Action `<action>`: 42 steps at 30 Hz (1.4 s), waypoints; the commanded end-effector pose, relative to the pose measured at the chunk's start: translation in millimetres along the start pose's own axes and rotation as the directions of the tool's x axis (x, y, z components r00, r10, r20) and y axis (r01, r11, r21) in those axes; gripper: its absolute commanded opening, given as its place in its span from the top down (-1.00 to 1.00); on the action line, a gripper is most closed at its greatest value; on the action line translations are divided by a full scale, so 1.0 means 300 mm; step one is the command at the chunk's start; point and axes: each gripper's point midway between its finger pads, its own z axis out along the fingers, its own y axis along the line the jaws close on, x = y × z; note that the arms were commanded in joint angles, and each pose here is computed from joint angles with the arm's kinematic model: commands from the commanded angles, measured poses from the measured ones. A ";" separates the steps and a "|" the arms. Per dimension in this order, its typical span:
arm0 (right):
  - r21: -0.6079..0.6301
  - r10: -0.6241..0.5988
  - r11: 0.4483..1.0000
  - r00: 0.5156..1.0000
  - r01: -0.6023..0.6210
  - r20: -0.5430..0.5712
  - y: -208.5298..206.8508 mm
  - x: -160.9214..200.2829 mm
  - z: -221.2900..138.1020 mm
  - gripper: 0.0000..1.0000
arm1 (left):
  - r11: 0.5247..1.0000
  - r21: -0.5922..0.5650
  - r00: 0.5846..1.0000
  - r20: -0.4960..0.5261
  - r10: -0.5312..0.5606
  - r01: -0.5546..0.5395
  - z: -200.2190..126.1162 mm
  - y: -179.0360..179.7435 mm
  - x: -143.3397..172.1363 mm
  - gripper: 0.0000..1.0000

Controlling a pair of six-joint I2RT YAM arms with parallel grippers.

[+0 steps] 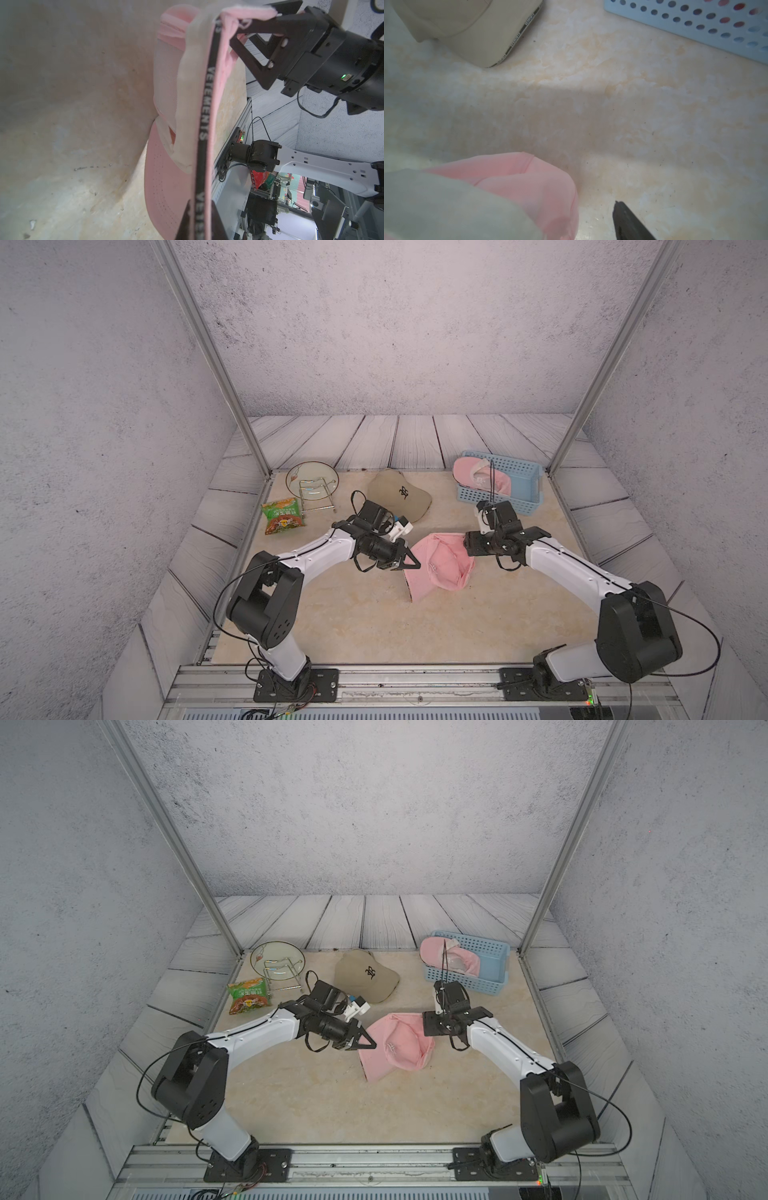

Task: Turn the baseball cap inside out
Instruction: Turn over the baseball cap.

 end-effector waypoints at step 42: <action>-0.116 -0.104 0.989 0.989 0.092 -0.104 0.136 0.138 0.158 -0.20 | 0.998 -0.053 0.999 0.011 -0.039 0.040 0.010 0.055 -0.024 1.00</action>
